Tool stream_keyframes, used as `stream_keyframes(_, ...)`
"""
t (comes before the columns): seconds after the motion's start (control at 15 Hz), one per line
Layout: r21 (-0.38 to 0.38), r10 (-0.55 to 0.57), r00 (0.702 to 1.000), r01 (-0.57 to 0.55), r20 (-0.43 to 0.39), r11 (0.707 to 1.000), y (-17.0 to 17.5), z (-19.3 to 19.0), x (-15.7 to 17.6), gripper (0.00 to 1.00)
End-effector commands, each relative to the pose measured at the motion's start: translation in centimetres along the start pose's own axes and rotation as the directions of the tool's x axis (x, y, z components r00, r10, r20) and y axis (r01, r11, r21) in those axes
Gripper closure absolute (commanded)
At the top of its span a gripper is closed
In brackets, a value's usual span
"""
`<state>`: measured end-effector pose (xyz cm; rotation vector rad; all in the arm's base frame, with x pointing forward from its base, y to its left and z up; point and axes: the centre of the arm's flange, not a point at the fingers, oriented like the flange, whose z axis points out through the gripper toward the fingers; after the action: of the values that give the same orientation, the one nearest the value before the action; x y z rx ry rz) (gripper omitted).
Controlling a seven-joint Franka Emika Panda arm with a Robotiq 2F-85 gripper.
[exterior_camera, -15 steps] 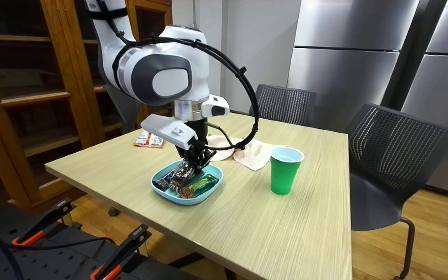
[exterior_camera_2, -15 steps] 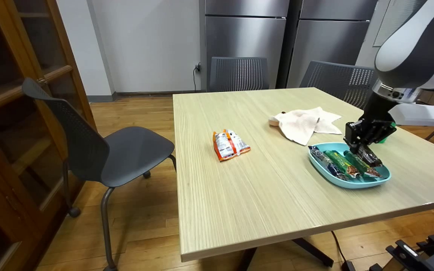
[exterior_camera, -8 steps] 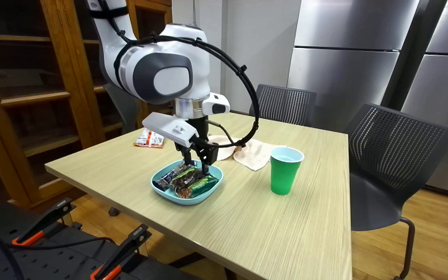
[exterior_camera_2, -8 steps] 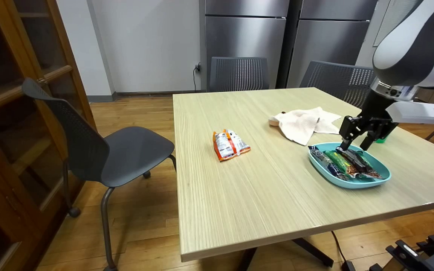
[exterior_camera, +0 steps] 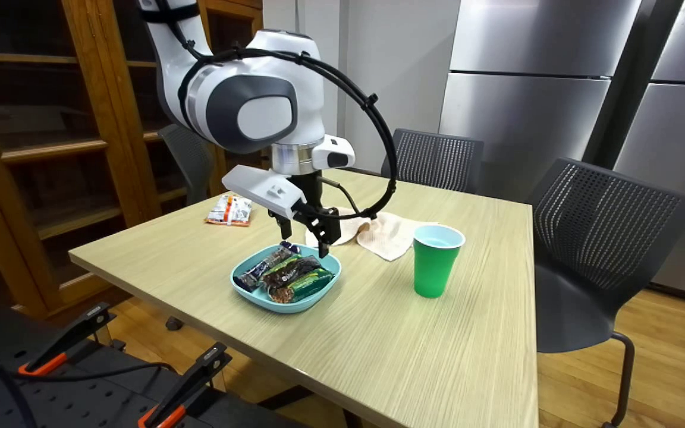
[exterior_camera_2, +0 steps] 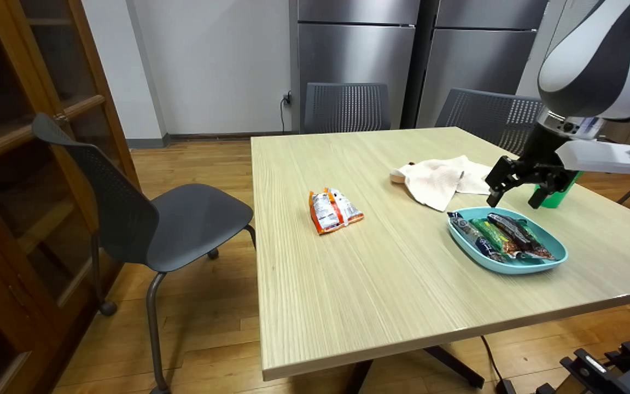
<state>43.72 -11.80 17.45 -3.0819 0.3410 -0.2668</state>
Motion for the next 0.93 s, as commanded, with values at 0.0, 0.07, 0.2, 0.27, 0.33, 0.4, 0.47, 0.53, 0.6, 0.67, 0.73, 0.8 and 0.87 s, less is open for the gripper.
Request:
stream_keyframes(0.0,0.007,-0.007,0.999,0.007,-0.040,1.000,0.1,-2.1,1.5,0.00)
stream_keyframes(0.07,0.003,-0.005,0.999,0.005,-0.048,1.000,0.1,-2.4,2.1,0.00)
stream_keyframes(0.2,0.000,-0.009,0.998,0.009,-0.059,1.000,0.1,-2.8,3.3,0.00)
stream_keyframes(0.27,-0.002,-0.011,0.998,0.011,-0.064,1.000,0.1,-2.9,3.9,0.00)
stream_keyframes(0.33,-0.005,-0.017,0.997,0.016,-0.070,1.000,0.2,-3.0,4.6,0.00)
stream_keyframes(0.4,-0.009,-0.025,0.997,0.025,-0.079,1.000,0.2,-3.2,5.3,0.00)
stream_keyframes(0.47,-0.014,-0.034,0.996,0.032,-0.089,0.999,0.3,-3.3,6.1,0.00)
stream_keyframes(0.53,-0.016,-0.039,0.995,0.038,-0.092,0.999,0.3,-3.3,6.9,0.00)
stream_keyframes(0.6,-0.012,-0.043,0.994,0.042,-0.096,0.999,0.3,-3.3,7.7,0.00)
stream_keyframes(0.67,-0.009,-0.041,0.994,0.040,-0.101,0.999,0.3,-3.2,8.5,0.00)
stream_keyframes(0.73,-0.016,-0.048,0.994,0.047,-0.102,0.999,0.2,-3.1,9.2,0.00)
stream_keyframes(0.8,-0.023,-0.054,0.994,0.052,-0.099,0.998,0.2,-3.1,9.8,0.00)
stream_keyframes(0.87,-0.016,-0.038,0.992,0.036,-0.117,0.999,0.4,-3.4,7.6,0.00)
